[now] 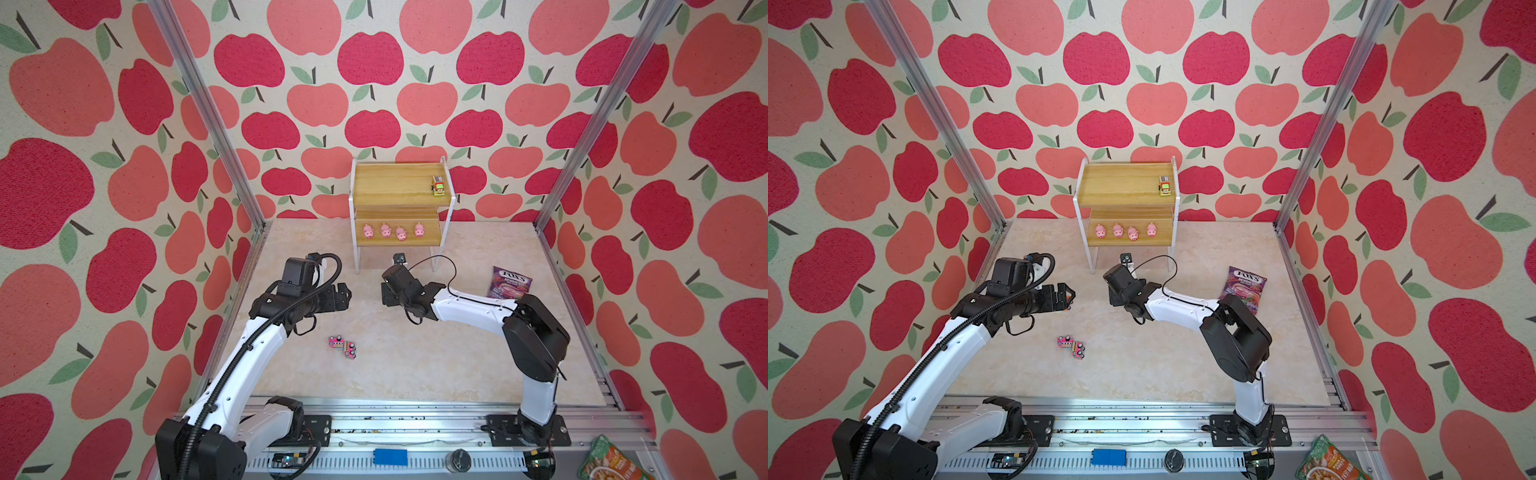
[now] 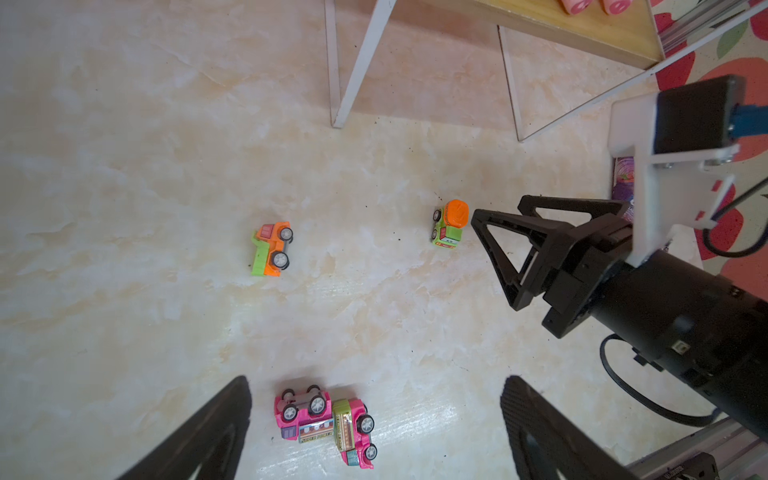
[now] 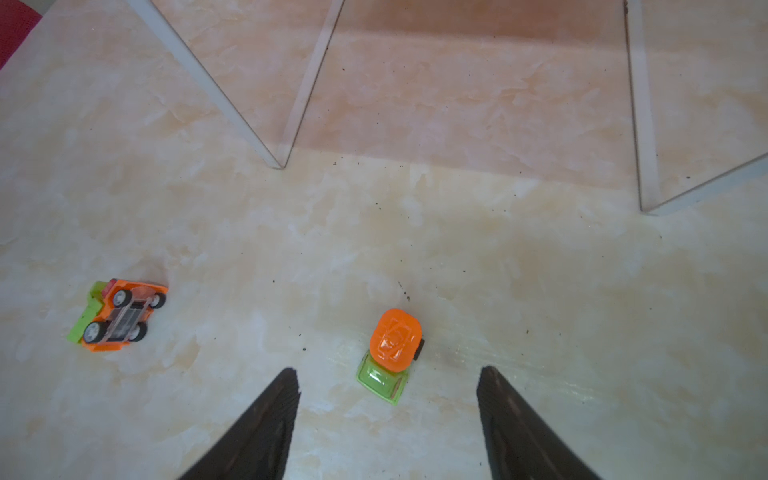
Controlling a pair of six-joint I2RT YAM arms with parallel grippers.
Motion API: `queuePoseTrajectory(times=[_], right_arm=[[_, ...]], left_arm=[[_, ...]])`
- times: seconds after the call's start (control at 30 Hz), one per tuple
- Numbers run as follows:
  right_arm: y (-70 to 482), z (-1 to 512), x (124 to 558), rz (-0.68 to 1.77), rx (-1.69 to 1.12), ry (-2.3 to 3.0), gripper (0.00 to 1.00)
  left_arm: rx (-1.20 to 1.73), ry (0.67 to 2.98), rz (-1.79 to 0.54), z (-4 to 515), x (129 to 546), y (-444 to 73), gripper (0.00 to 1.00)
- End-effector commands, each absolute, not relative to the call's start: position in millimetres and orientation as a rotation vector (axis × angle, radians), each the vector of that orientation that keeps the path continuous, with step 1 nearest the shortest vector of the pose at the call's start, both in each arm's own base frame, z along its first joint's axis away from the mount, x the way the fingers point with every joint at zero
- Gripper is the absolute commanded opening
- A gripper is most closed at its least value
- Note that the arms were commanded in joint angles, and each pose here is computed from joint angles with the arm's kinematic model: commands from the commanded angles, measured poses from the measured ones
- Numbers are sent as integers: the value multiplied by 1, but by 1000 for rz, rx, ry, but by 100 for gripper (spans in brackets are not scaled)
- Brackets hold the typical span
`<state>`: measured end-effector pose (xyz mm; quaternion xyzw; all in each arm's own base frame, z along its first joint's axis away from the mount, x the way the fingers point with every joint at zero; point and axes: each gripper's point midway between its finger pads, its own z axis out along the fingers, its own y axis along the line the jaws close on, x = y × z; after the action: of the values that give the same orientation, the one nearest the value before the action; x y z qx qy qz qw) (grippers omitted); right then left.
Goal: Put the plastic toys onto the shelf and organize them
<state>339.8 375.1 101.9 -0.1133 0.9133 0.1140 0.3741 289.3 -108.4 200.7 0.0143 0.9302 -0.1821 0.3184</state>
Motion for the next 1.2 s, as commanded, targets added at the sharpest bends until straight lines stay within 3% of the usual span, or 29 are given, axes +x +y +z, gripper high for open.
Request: queuePoseTrajectory(times=[0.0, 0.37, 1.17], right_arm=[[369, 79, 334, 219, -182, 2406, 69], [380, 49, 333, 159, -106, 2476, 62], [385, 41, 345, 50, -127, 2468, 25]], left_arm=[[56, 2436, -429, 204, 286, -103, 96], [70, 2416, -439, 210, 282, -106, 96], [76, 2393, -462, 216, 280, -108, 96]])
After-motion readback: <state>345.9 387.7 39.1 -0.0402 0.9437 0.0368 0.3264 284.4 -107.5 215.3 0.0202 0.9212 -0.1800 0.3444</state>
